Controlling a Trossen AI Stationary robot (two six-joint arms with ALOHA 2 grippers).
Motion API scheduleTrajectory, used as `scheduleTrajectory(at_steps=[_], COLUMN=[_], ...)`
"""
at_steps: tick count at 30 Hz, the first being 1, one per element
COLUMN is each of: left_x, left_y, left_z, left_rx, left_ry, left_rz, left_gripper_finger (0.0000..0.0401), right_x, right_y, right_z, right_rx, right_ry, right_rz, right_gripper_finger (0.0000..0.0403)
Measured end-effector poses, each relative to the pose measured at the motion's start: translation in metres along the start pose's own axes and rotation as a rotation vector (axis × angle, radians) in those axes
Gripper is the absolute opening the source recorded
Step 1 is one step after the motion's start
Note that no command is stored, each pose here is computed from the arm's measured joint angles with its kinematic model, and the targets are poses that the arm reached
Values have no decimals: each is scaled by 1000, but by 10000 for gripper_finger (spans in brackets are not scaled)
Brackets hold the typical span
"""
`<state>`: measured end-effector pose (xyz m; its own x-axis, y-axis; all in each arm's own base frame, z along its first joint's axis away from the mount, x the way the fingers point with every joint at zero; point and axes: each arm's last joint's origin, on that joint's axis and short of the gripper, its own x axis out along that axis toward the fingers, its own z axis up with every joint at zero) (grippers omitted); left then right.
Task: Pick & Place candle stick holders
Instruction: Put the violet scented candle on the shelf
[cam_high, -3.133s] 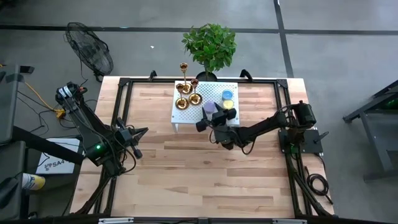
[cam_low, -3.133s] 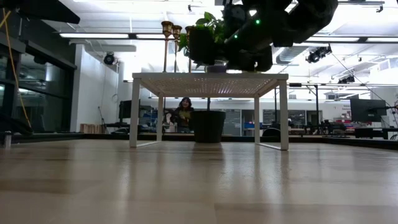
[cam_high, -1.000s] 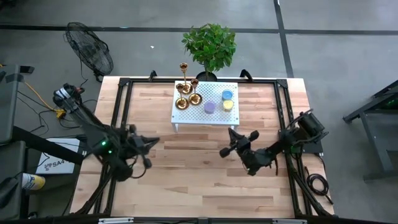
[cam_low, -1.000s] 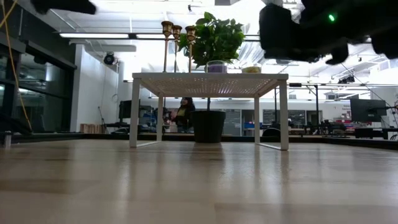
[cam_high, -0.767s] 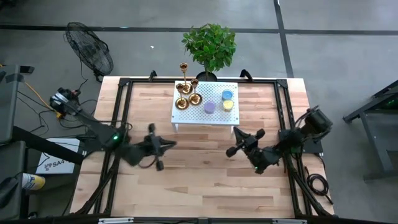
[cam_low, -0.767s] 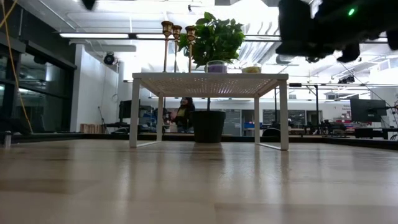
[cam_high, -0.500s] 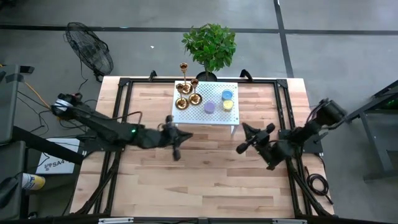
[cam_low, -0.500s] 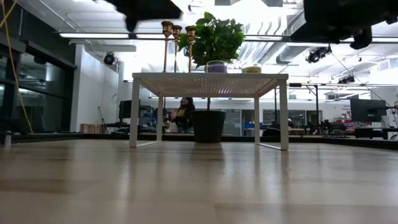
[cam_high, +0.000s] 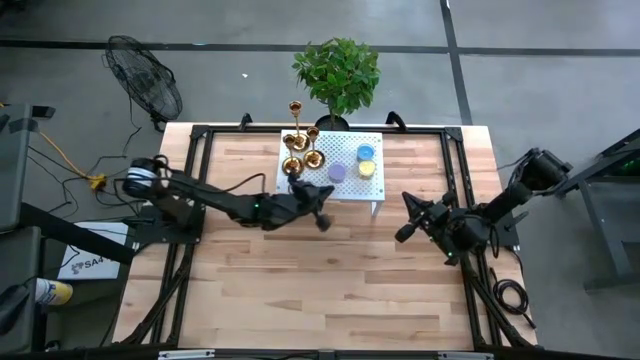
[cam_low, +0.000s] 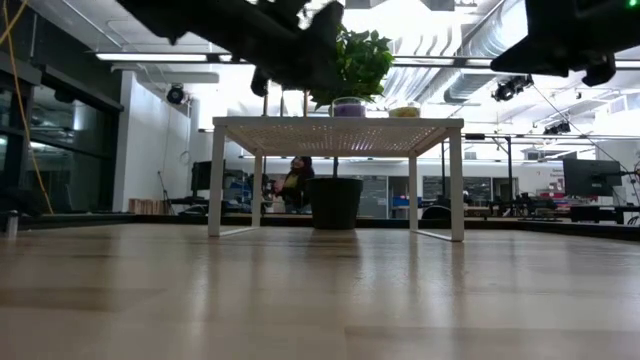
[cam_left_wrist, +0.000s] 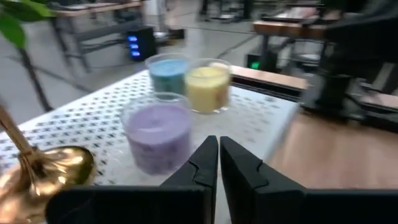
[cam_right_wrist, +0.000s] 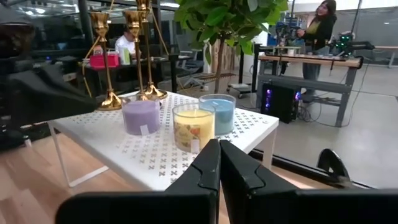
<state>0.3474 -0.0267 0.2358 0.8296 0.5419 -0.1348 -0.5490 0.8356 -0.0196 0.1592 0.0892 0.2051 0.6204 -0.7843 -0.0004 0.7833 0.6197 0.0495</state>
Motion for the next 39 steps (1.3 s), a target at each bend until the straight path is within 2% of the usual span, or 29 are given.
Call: scheduleTrajectory(at_steps=[8,10,17,20,27,33,39], left_x=[22,23,18,18,33,44,45], left_y=[-10,-14,-11,-11,10,22,21], left_z=[3,3,-3,-5,-7,-6,-7], left_rx=[48,43,62,35,-34,-79,-99], left_ry=[11,12,24,31,66,94,117], left_rz=[264,280,449,435,445,389,323], left_gripper_finger=[17,17,17,17,17,17,17], right_x=[-1,-2,-2,-2,-2,-2,-2], right_y=[-1,-1,-1,-1,-1,-1,-1], right_z=[-2,-2,-2,-3,-2,-2,-2], right_rx=[-17,-22,-58,-68,-89,-109,-112], right_ry=[0,0,0,0,0,-1,-1], right_rz=[8,11,15,15,15,15,15], right_gripper_finger=[0,0,0,0,0,0,0])
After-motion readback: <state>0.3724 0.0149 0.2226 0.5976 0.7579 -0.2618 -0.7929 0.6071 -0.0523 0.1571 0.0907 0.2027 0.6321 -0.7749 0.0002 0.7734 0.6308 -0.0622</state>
